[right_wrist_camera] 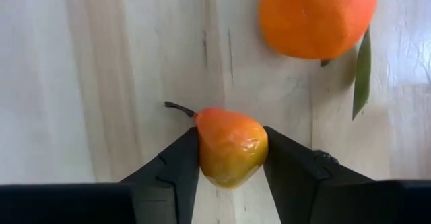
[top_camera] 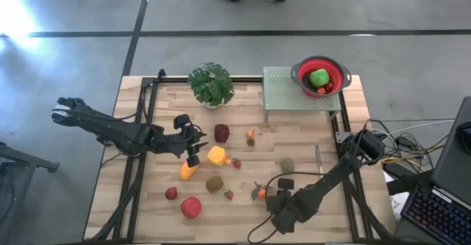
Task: Pick & Place Fruit
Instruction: Put the orange pear into the red strainer bowl on the shelf
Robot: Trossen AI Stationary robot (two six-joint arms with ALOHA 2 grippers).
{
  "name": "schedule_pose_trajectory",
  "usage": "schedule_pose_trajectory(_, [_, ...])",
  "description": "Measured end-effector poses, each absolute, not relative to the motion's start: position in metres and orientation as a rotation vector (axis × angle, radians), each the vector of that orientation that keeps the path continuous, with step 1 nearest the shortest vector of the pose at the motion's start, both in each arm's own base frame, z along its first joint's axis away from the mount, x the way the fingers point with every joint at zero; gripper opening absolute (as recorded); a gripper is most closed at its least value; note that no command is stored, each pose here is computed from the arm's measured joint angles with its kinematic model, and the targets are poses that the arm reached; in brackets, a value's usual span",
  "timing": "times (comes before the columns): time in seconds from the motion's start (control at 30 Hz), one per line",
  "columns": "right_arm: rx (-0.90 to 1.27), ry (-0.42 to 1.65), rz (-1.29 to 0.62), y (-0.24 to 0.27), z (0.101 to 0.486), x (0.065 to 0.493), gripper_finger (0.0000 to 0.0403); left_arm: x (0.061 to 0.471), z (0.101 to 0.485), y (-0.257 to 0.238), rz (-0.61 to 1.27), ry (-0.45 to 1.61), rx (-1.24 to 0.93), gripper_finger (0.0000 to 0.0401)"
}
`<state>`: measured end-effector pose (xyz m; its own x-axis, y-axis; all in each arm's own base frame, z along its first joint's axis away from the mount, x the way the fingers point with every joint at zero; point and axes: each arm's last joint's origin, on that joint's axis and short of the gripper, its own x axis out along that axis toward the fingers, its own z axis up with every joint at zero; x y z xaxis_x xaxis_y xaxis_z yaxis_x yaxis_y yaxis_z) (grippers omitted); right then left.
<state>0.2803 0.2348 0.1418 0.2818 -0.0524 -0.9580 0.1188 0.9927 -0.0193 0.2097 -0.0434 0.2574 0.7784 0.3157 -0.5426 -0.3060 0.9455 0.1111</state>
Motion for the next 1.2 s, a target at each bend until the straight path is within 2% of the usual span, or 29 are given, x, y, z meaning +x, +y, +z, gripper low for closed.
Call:
schedule_pose_trajectory(0.23, [0.072, 1.27, -0.089, 0.238, 0.149, 0.283, 0.0122, 0.21, 0.257, -0.043, 0.336, 0.59, 0.017, 0.0147])
schedule_pose_trajectory(0.63, [0.076, 1.239, -0.054, 0.225, 0.192, 0.279, 0.0129, 0.21, 0.257, -0.043, 0.336, 0.591, 0.018, 0.0147])
schedule_pose_trajectory(0.8, [0.062, 1.243, -0.09, 0.208, 0.211, 0.275, 0.012, 0.21, 0.257, -0.043, 0.336, 0.591, 0.018, 0.0147])
schedule_pose_trajectory(1.07, [0.005, 1.222, -0.196, 0.17, 0.247, 0.262, 0.0138, 0.21, 0.257, -0.043, 0.336, 0.59, 0.017, 0.0147])
schedule_pose_trajectory(1.2, [0.006, 1.172, -0.207, 0.15, 0.268, 0.258, 0.0127, 0.21, 0.257, -0.043, 0.336, 0.59, 0.017, 0.0147])
